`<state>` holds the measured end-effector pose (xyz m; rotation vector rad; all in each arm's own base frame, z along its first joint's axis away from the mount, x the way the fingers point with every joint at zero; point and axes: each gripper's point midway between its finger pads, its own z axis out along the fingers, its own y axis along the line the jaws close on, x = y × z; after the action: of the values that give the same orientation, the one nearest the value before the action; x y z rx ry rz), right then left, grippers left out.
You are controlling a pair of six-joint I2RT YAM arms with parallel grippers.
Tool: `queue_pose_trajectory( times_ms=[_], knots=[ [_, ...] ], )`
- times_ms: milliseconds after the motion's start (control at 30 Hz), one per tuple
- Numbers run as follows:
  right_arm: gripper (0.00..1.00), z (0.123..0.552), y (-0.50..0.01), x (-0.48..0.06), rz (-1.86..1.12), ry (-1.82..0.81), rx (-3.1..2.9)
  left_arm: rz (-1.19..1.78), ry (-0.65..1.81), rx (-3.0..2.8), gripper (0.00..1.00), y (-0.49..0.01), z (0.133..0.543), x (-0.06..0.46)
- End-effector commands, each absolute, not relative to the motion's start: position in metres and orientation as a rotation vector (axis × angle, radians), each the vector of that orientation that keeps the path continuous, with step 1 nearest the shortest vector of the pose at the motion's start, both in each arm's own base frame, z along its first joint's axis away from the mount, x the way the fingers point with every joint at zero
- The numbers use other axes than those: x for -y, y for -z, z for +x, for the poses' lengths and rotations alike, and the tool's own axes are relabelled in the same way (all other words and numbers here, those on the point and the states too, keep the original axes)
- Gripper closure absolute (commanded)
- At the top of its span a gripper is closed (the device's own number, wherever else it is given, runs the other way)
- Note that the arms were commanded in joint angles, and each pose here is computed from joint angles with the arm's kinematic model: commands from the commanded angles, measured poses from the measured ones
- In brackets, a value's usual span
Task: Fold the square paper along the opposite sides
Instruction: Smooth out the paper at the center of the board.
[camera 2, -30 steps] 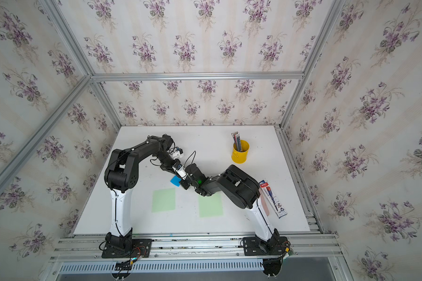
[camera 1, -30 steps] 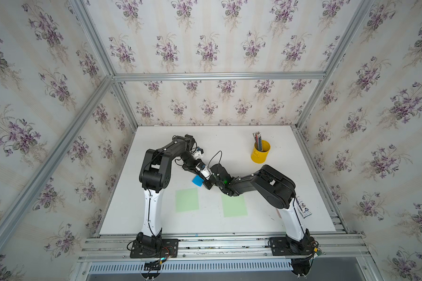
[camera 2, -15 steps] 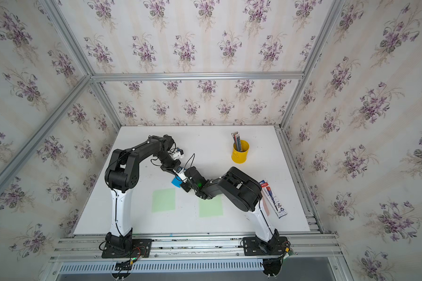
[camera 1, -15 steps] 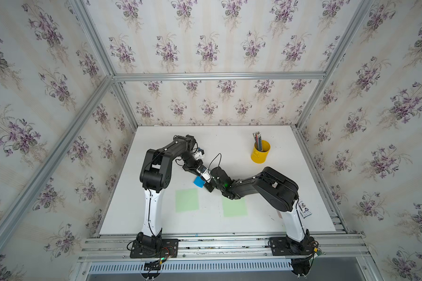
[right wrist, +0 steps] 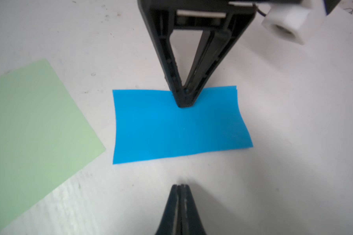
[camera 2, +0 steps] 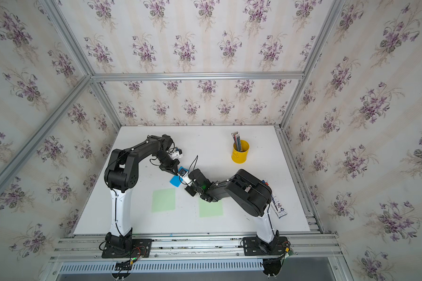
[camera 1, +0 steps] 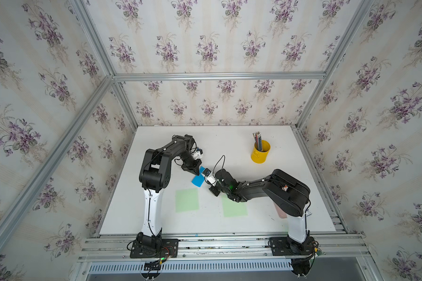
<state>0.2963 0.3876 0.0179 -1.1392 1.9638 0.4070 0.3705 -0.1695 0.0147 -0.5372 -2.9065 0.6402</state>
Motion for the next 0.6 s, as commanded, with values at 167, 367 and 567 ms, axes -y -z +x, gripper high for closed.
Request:
queue_pose_trajectory(
  times_ms=[167,367,567],
  knots=[
    [1.0,0.287,-0.036,-0.435,-1.178,-0.538,-1.878,-0.551,-0.634,2.904,1.0,-0.015,0.37,0.169],
    [1.0,0.28,-0.011,-0.446,-1.225,-0.539,-1.921,-0.551,-0.627,2.907,1.0,-0.016,0.369,0.168],
    [1.0,0.265,0.017,-0.423,-1.262,-0.479,-2.02,-0.555,-0.62,2.916,1.0,-0.018,0.371,0.167]
  ],
)
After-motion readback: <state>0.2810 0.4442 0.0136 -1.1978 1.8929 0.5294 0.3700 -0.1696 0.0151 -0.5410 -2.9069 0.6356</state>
